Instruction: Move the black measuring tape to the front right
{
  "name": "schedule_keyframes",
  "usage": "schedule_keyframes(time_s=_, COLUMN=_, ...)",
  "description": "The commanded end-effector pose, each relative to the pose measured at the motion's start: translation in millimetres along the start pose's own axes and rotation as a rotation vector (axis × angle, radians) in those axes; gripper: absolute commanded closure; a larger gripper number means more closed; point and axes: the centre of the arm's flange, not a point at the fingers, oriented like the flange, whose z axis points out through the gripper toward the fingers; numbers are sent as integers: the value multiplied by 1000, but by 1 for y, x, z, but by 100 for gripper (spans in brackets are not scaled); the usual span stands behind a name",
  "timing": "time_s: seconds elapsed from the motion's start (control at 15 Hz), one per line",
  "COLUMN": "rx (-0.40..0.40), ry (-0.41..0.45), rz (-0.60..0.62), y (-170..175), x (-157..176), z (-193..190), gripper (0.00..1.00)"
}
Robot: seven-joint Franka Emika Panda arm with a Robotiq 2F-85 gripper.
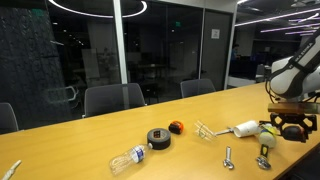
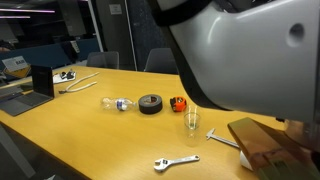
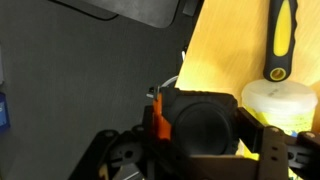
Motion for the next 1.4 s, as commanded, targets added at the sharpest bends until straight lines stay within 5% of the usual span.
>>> schedule_keyframes(time_s=0.0, rx=80, ry=-6, rz=28, y=8, x=-4, z=13, gripper=45)
schedule_keyframes(time_s=0.4, rx=251, ry=-93, rz=55, y=2, x=-3, z=42, gripper=45)
schedule_keyframes(time_s=1.2, rx=291, ry=-237, rz=88, y=8, x=-9, z=84, gripper=45)
schedule_keyframes(time_s=1.27, rx=280, ry=-239, rz=83, y=8, x=-9, z=84, gripper=5)
schedule_keyframes(time_s=1.33, rx=270, ry=-238, rz=80, y=8, x=-9, z=85, gripper=3)
